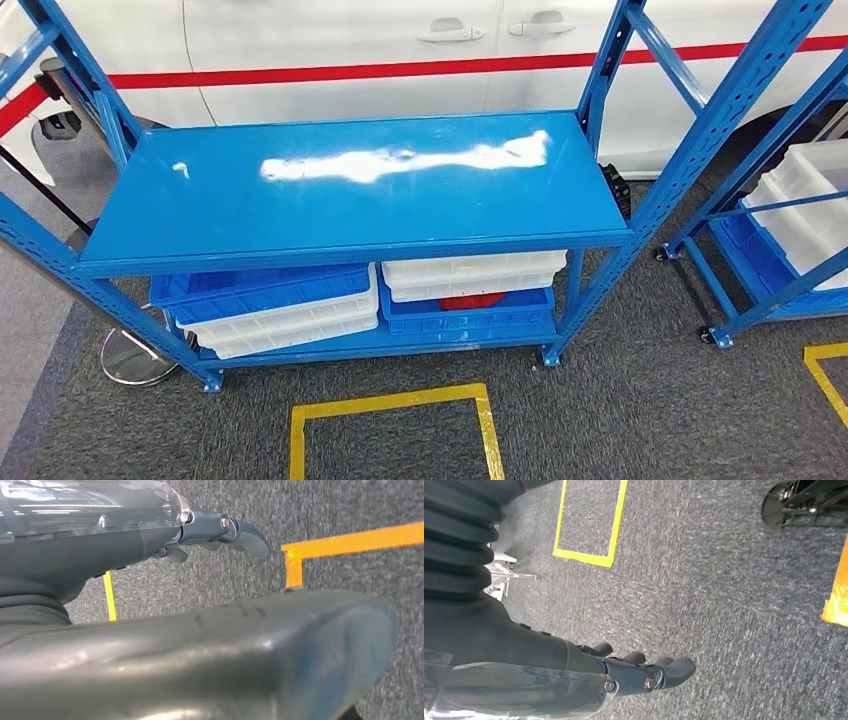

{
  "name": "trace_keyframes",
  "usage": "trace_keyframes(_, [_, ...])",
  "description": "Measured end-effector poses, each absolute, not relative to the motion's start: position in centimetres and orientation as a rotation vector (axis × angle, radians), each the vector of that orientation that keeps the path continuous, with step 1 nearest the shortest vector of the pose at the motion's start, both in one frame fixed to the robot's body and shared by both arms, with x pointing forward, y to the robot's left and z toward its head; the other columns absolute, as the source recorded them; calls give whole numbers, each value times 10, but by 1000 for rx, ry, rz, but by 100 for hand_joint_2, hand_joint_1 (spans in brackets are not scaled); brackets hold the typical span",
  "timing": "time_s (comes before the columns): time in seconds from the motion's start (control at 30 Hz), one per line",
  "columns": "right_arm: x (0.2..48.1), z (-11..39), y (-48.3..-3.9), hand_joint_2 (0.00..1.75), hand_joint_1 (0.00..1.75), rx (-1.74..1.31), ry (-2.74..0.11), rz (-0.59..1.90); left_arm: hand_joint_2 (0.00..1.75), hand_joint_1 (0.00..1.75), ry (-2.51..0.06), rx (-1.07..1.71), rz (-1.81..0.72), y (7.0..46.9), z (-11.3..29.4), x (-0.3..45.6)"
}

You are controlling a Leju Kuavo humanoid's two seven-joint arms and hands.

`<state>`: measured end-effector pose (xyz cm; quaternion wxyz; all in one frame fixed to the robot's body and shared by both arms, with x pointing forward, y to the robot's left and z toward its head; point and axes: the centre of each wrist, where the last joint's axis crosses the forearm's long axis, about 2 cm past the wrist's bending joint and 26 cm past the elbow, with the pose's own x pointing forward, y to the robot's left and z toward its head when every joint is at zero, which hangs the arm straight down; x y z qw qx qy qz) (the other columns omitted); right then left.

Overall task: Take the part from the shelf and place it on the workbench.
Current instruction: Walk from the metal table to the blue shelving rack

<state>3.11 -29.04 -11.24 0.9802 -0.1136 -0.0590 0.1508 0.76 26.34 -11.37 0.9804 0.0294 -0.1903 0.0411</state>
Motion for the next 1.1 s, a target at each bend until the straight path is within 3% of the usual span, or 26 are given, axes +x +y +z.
trace_keyframes(0.73, [32, -112, -287, 175, 0, -225, -109, 303, 0, 0, -354, 72, 105, 265, -114, 10])
trace_keyframes(0.87, [32, -112, -287, 175, 0, -222, -112, 293, 175, 0, -350, 71, 109, 266, -114, 10])
trace_keyframes(1.1, [33, -112, -287, 175, 0, -222, -113, 290, 175, 0, -351, 68, 110, 266, -114, 10])
